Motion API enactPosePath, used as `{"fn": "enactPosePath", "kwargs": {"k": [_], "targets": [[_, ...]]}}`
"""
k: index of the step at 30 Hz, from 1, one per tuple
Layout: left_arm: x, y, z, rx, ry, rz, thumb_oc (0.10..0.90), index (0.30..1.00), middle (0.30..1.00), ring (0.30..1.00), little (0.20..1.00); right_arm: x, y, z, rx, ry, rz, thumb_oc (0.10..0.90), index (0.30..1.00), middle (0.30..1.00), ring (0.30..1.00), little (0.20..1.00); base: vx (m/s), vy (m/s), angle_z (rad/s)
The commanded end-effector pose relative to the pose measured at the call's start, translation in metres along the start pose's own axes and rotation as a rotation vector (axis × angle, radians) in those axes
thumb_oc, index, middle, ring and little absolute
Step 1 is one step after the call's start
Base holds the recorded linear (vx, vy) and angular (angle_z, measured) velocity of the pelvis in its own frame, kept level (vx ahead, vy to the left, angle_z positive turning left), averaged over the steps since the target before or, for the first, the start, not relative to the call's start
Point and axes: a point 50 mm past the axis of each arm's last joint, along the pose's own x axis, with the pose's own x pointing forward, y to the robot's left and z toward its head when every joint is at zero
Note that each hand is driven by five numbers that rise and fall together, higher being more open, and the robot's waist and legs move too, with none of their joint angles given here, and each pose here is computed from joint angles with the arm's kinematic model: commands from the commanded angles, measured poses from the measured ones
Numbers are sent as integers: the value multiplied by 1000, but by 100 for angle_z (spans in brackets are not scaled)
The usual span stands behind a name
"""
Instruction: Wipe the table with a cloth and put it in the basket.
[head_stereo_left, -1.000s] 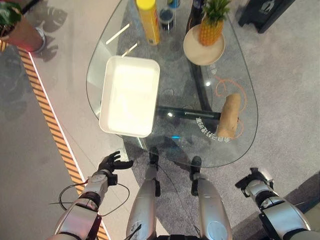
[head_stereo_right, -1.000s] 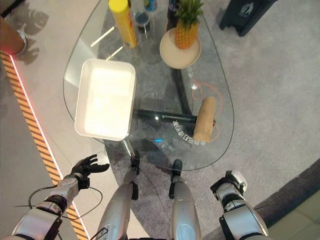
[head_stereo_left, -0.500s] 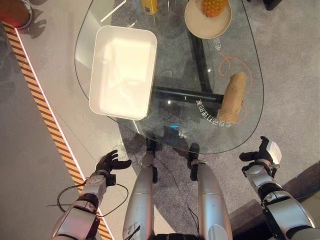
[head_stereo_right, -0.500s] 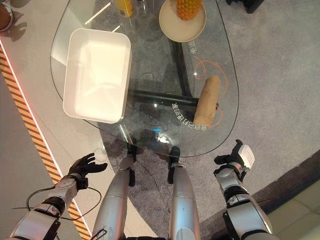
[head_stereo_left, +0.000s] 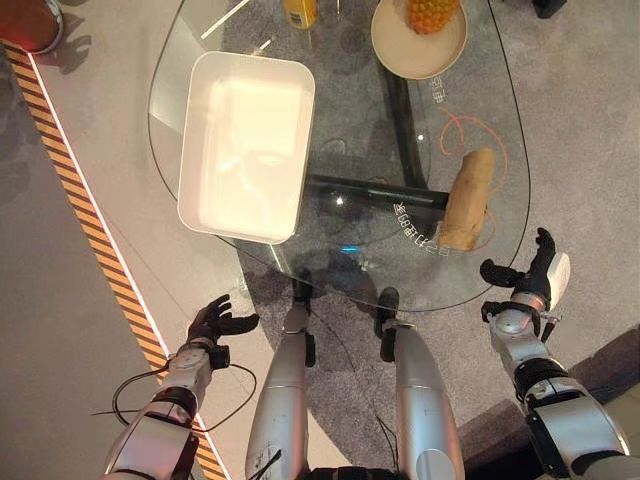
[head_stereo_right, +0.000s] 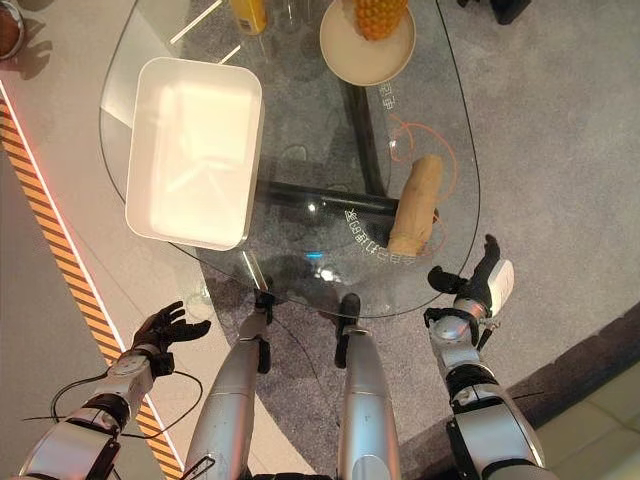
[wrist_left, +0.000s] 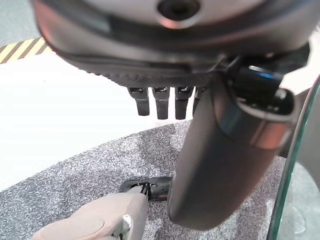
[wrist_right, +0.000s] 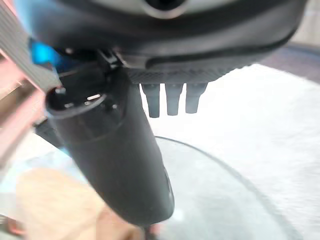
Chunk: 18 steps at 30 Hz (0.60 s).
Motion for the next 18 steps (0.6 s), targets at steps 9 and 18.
{"fn": "enactPosePath", "kwargs": {"k": [9, 18], "targets": [[-13, 0, -40, -59, 69, 88, 800, 900, 900, 900, 900, -6, -6, 101, 282, -309, -104, 800, 900, 900, 900, 900, 22, 30, -1], [-15, -2, -44, -75, 71, 81, 800, 900, 900, 900, 900, -24, 6, 104, 298, -347, -28, 800, 900, 900, 900, 900, 15, 29, -1]]}}
